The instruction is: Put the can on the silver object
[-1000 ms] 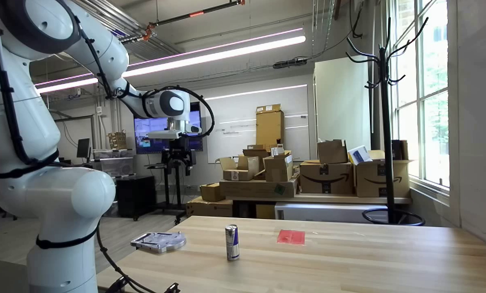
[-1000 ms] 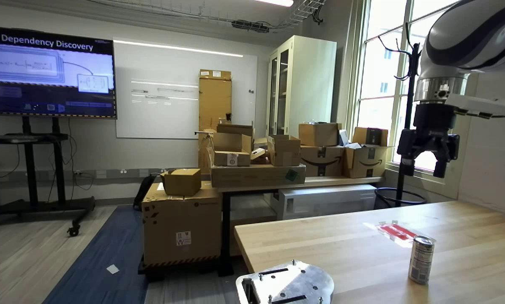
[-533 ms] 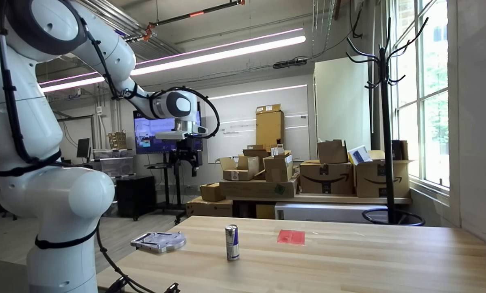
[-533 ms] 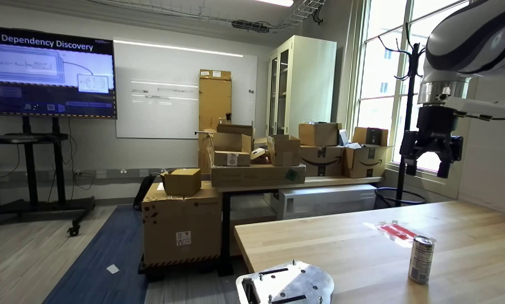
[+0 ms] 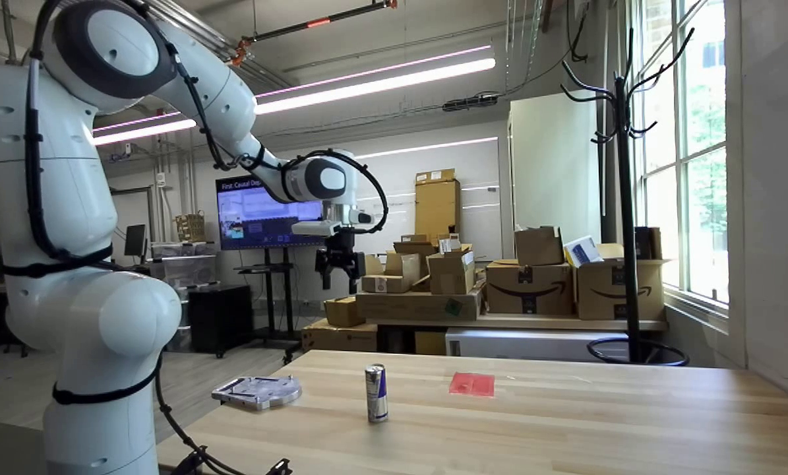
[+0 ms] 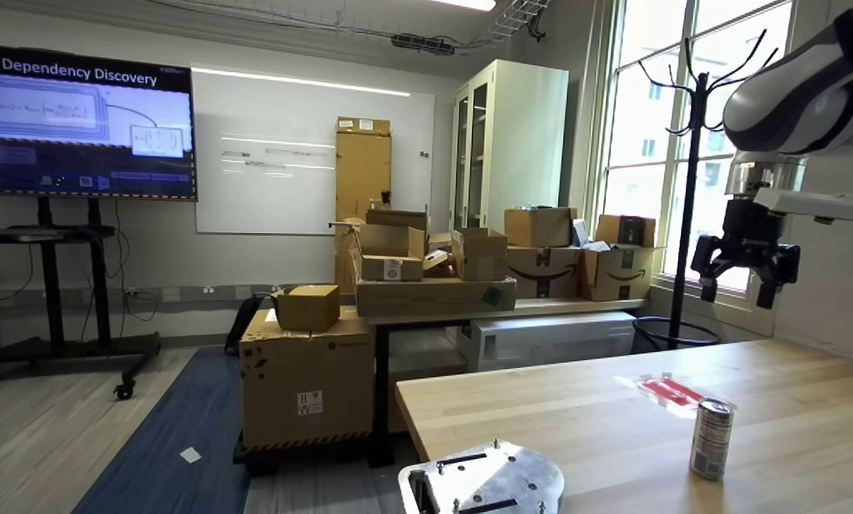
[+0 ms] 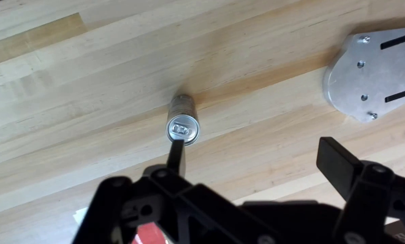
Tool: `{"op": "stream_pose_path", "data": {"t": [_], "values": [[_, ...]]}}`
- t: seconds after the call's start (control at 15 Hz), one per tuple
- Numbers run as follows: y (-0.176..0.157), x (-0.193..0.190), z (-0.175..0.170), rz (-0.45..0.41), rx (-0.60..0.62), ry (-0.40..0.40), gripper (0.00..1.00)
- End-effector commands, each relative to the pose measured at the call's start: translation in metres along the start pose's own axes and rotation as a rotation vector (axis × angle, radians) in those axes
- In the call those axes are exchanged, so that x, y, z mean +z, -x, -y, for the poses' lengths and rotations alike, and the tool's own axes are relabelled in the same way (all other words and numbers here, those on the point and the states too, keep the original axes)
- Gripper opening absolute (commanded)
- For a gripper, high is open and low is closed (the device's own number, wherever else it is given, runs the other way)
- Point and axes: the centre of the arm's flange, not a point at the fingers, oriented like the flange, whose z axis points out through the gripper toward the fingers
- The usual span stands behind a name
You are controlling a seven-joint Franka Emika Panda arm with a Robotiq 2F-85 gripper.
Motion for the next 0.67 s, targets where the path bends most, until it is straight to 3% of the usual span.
{"op": "stream_pose_path", "data": {"t": [0.0, 0.6], "values": [[-0.028, 0.013, -0.023, 0.003, 0.070, 0.002, 1.00], [-0.079, 0.110, -0.033, 0.075, 0.130, -0.016, 1.00]]}}
